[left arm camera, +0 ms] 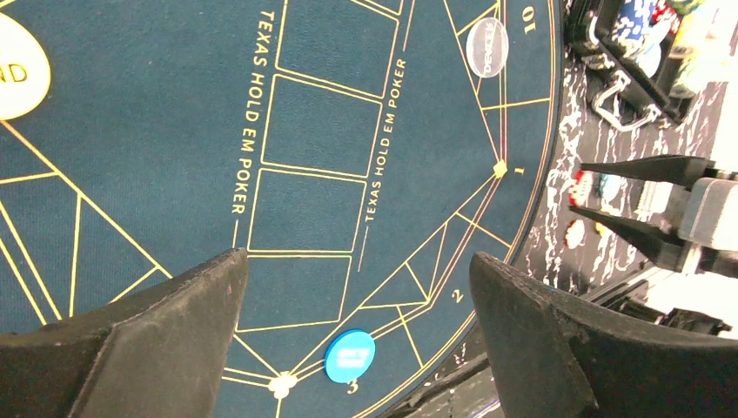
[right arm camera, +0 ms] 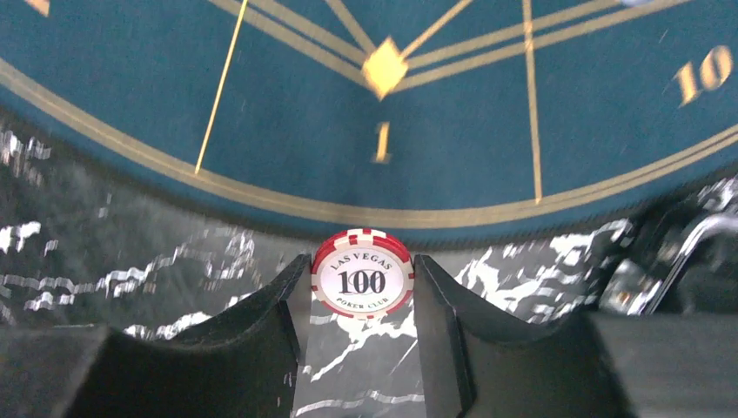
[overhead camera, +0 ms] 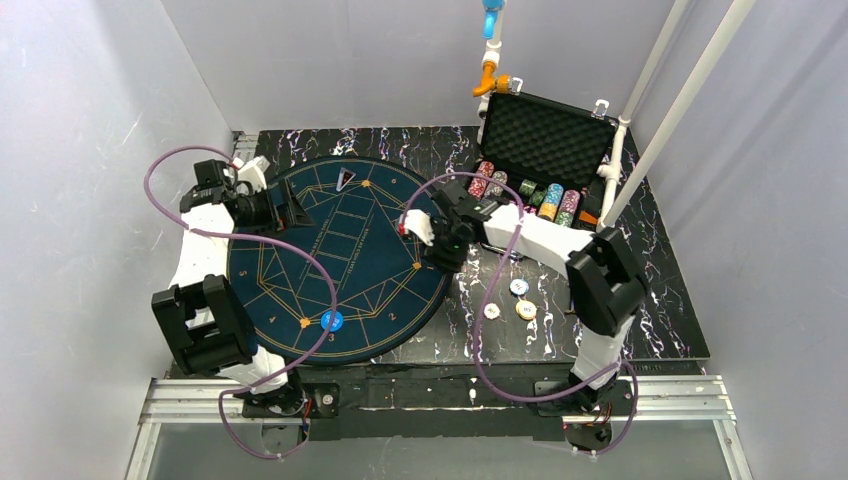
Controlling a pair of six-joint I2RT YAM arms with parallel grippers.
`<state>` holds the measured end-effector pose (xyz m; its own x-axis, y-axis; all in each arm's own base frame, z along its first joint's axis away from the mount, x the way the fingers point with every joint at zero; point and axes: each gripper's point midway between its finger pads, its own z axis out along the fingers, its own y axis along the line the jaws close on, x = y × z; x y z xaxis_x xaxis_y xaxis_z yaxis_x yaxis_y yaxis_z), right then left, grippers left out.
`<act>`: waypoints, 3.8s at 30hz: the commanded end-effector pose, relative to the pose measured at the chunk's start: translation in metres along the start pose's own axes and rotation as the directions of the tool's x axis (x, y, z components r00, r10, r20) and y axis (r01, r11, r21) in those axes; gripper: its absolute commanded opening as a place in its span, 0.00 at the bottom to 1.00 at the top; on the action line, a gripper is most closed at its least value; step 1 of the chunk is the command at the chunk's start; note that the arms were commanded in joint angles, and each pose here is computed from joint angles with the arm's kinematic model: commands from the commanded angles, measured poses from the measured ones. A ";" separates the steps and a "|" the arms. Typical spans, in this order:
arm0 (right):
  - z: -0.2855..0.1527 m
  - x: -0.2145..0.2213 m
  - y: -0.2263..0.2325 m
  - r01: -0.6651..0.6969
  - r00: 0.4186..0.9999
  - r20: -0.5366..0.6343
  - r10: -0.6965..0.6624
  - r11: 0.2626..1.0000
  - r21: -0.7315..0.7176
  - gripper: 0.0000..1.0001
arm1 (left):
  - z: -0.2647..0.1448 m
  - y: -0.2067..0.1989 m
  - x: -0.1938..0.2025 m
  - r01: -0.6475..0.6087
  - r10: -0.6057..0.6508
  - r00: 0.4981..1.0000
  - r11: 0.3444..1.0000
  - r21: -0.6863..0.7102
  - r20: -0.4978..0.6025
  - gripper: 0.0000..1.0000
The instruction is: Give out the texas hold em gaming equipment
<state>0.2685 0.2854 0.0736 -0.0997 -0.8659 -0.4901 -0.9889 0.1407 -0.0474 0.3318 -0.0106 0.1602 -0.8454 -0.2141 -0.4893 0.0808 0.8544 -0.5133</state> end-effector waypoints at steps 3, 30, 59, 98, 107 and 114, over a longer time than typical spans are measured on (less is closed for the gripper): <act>0.031 -0.071 -0.007 0.045 0.995 0.088 -0.045 0.999 0.006 0.22 | -0.014 -0.002 -0.019 0.039 -0.042 0.997 0.998 0.040 0.064 0.98; -0.044 0.107 0.042 -0.136 0.954 -0.255 0.157 0.986 0.098 0.79 | -0.019 -0.002 -0.015 0.009 -0.010 0.997 1.000 0.013 0.077 0.98; 0.000 0.123 0.072 -0.096 0.942 -0.323 0.088 0.995 -0.009 0.66 | -0.017 0.006 -0.015 0.028 -0.026 0.997 0.999 -0.021 0.072 0.98; -0.008 -0.032 -0.042 -0.054 0.998 -0.032 0.058 0.993 0.108 0.37 | -0.010 0.008 -0.015 0.054 -0.054 0.997 0.999 -0.002 0.051 0.98; 0.020 -0.061 -0.116 -0.100 0.995 0.032 0.096 0.982 0.163 0.37 | -0.007 0.008 -0.016 0.063 -0.064 0.997 0.998 0.020 0.040 0.98; 0.034 -0.074 -0.150 -0.096 0.994 0.063 0.085 0.974 0.205 0.37 | -0.006 0.008 -0.013 0.066 -0.067 0.997 0.998 0.022 0.034 0.98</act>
<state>0.4082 0.3288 0.0655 -0.2290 -0.8405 -0.4911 -0.9349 0.3305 -0.1297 0.3411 0.0049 0.1590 -0.8334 -0.2868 -0.4724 0.0189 0.8395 -0.5431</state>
